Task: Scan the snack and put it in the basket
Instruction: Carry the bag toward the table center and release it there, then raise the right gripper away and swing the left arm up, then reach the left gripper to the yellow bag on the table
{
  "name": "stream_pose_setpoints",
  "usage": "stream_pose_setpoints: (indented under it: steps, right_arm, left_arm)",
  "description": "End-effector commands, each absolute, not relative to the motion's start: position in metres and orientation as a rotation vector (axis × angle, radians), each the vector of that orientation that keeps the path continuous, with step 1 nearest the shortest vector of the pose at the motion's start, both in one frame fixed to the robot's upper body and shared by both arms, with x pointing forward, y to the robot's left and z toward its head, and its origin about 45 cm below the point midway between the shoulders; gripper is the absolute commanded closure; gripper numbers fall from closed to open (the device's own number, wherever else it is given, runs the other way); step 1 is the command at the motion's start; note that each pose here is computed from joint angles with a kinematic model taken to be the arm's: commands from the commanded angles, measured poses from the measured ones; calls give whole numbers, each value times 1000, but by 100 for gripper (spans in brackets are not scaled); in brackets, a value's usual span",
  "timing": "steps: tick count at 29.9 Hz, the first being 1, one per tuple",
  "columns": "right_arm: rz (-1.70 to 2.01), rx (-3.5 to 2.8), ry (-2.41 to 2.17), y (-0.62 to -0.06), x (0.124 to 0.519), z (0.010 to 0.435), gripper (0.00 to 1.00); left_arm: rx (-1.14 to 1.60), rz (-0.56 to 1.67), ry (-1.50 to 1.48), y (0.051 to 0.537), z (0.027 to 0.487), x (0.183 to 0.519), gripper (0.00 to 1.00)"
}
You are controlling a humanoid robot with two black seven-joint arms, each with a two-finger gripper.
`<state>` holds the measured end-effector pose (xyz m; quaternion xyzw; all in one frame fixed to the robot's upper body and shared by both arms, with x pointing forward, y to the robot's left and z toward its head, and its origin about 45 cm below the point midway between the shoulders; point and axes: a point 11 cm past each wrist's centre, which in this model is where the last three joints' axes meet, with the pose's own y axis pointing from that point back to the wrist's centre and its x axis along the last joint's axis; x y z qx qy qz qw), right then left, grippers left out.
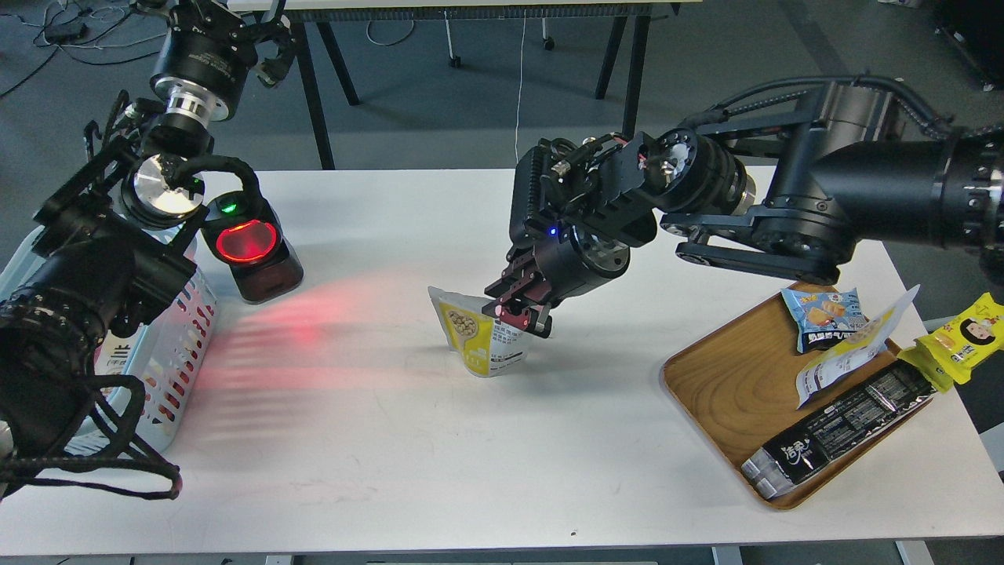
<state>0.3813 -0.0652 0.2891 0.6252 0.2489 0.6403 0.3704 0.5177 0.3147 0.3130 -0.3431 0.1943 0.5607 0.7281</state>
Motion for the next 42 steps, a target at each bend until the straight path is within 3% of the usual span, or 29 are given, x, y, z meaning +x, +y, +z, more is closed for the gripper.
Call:
stream_pose_setpoints:
  steps: [1, 7, 10, 11, 19, 26, 36, 42]
  right_arm:
    - [1649, 1680, 512, -77, 386, 327, 67]
    - [1582, 1840, 146, -139, 405, 388, 38]
    - [1503, 1953, -75, -178, 413, 400, 9]
    - [1482, 1995, -134, -184, 414, 403, 6]
    - [1369, 2158, -514, -243, 422, 417, 1]
    - [1013, 2351, -975, -305, 445, 410, 1]
    - [617, 2396, -1545, -397, 464, 395, 1]
    - [318, 2471, -1824, -426, 470, 365, 1]
  left_arm:
    - [-756, 1241, 421, 319, 315, 518, 0]
    - [-714, 1253, 366, 339, 330, 516, 1]
    - [-610, 1223, 327, 329, 339, 520, 1]
    - [-571, 1209, 308, 324, 343, 522, 1]
    - [-301, 1112, 110, 311, 380, 521, 1]
    - [-115, 842, -101, 256, 410, 485, 1]
    - [239, 654, -402, 243, 387, 442, 1]
    - [379, 455, -623, 203, 379, 411, 1]
